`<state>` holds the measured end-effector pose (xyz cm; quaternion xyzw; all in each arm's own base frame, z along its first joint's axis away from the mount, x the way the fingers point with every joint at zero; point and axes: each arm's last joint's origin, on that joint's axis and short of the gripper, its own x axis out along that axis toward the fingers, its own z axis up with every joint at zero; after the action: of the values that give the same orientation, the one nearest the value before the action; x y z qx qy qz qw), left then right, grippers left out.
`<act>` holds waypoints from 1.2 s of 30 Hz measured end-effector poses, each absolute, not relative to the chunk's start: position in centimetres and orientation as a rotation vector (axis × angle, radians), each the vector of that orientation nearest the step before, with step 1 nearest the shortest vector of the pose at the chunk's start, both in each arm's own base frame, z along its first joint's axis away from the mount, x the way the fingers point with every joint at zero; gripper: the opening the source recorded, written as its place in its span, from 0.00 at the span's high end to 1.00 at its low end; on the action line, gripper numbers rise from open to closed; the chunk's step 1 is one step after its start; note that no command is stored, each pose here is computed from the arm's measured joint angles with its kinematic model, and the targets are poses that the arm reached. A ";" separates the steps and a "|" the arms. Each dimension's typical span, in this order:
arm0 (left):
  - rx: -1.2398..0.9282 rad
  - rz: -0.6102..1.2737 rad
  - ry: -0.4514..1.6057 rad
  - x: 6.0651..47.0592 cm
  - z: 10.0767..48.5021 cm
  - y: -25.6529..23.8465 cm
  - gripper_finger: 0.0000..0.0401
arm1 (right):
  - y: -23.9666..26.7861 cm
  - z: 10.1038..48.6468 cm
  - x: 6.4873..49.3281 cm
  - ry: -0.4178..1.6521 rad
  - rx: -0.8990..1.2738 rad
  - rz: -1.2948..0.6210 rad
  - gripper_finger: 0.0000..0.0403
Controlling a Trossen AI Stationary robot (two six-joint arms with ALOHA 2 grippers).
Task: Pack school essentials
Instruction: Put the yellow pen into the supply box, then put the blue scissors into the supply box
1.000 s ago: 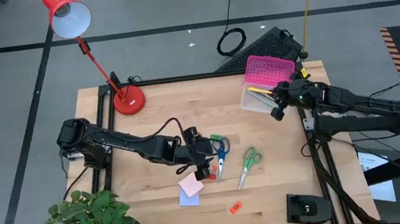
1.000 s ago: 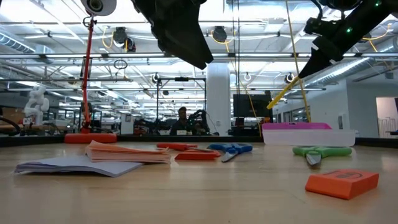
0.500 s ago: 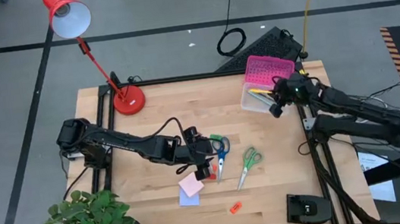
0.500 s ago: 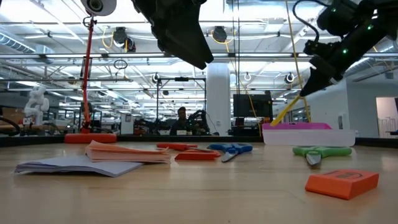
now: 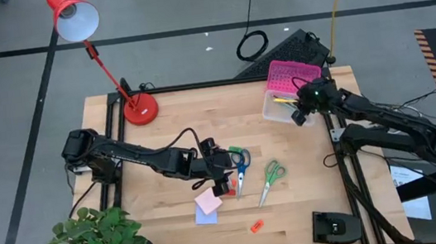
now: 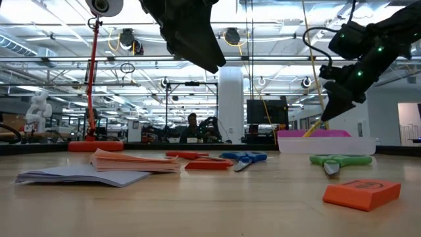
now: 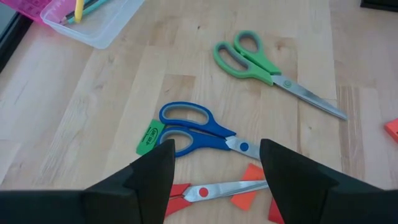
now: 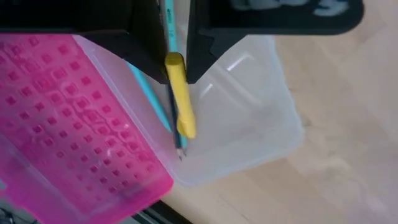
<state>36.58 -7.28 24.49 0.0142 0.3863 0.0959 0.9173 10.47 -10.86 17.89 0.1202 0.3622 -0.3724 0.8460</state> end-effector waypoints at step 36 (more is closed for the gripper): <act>0.129 0.166 0.809 36.7 24.5 -6.8 0.40 | -7.1 20.8 14.9 0.568 0.372 -0.359 0.66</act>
<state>36.65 -6.78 24.47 0.0627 0.3929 0.0808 0.9139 14.85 -7.09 20.75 0.1813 0.2773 -0.1751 0.9271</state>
